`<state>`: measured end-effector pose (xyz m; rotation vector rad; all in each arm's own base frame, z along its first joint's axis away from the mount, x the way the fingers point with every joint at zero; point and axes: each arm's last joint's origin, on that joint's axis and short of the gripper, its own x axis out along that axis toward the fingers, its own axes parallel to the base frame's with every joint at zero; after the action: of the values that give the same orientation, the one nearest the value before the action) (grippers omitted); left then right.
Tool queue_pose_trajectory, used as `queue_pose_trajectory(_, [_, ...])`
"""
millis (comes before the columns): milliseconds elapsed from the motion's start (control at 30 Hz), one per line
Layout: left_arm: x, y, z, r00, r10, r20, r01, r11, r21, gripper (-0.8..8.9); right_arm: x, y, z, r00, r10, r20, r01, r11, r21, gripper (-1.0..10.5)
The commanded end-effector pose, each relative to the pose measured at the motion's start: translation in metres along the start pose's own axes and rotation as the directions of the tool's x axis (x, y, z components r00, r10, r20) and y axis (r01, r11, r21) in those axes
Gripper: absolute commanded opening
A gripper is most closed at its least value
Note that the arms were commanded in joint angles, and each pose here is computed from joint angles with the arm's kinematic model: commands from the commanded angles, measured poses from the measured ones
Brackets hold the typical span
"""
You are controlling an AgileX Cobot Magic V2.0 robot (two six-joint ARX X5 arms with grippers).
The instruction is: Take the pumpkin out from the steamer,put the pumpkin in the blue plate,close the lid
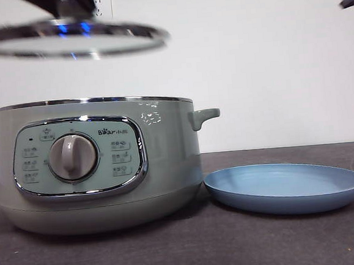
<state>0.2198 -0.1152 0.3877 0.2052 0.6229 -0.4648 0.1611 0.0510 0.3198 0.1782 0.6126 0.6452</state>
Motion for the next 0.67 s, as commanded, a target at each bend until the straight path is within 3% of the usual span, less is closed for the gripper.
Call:
queue_pose_trajectory(33, [-0.029,0.002,0.002,0.996,0.045,0.075,-0.046,0.999,0.007,-0.08,0.013,0.008,0.011,0.998,0.052,-0.031,-0.053,0.999,-0.013,4.1])
queue_pose_trajectory(200, [-0.07,0.005,-0.01,0.981,0.159,0.11,-0.16,0.987,-0.008,-0.08,0.041,0.026,0.035,0.987,0.13,-0.099,-0.137,0.988,-0.071,4.2])
queue_pose_trajectory(400, [-0.11,0.009,-0.028,0.948,0.294,0.124,-0.292,0.956,-0.031,-0.08,0.083,0.055,0.062,0.96,0.213,-0.181,-0.24,0.96,-0.143,4.7])
queue_pose_trajectory(600, [-0.137,0.013,-0.043,0.893,0.433,0.122,-0.429,0.902,-0.055,-0.08,0.13,0.085,0.08,0.93,0.218,-0.297,-0.288,0.933,-0.216,4.9])
queue_pose_trajectory(667, [-0.143,0.013,-0.048,0.881,0.457,0.12,-0.453,0.89,-0.059,-0.08,0.147,0.096,0.085,0.917,0.195,-0.348,-0.289,0.927,-0.241,5.4])
